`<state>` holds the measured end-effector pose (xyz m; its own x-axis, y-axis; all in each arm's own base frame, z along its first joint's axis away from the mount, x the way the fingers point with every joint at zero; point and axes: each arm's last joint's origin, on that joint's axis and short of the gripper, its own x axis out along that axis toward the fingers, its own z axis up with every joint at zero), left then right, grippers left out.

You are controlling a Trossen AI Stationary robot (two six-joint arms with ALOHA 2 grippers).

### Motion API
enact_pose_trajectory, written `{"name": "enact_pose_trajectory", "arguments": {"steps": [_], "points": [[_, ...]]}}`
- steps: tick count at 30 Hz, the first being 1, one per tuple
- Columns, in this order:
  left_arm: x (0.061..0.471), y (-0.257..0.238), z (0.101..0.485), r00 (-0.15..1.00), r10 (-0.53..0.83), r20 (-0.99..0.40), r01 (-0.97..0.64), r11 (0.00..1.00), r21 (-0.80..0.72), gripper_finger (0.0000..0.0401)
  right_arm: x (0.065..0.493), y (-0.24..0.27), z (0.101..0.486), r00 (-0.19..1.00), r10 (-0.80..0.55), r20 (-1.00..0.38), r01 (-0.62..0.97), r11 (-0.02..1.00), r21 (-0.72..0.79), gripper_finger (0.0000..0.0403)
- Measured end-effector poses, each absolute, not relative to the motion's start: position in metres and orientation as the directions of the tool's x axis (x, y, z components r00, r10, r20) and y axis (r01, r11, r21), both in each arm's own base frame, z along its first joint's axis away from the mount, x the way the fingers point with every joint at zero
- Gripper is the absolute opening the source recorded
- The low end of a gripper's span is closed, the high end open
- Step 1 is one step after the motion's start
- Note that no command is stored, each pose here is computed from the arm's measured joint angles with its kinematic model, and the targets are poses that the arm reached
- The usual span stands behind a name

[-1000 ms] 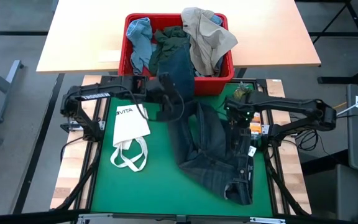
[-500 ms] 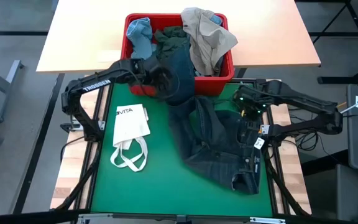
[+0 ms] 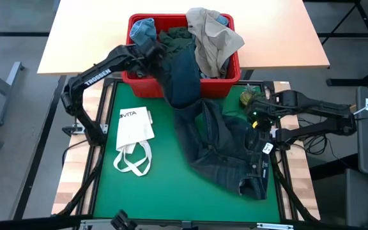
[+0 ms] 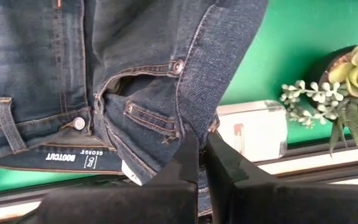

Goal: Fold laundry
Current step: Remove the dark blue pants from the laundry bin

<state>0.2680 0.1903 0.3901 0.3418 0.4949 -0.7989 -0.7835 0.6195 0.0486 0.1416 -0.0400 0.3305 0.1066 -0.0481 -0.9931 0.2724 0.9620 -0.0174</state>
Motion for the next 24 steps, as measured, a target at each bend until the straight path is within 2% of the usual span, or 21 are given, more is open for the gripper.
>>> {"name": "enact_pose_trajectory", "arguments": {"steps": [3,10,20,24], "points": [[0.264,0.200,0.388,0.364,0.461,-0.809,-0.814,0.580,-0.035,0.0160,0.143,-0.036,0.330,0.103,-0.062,-0.993,0.268,0.963,-0.032,0.0010],[0.258,0.212,0.385,0.369,0.442,-0.817,-0.863,0.489,-0.125,0.0160,0.144,-0.032,0.330,0.103,-0.069,-0.992,0.240,0.970,-0.042,0.0008],[0.270,0.217,0.367,0.373,0.342,-0.862,-0.857,0.484,-0.178,0.0160,0.144,-0.032,0.331,0.099,-0.090,-0.991,0.241,0.968,-0.064,0.0008],[0.276,0.222,0.357,0.347,0.320,-0.881,-0.875,0.449,-0.182,0.0160,0.144,-0.032,0.331,0.099,-0.090,-0.991,0.241,0.968,-0.064,0.0010]]}}
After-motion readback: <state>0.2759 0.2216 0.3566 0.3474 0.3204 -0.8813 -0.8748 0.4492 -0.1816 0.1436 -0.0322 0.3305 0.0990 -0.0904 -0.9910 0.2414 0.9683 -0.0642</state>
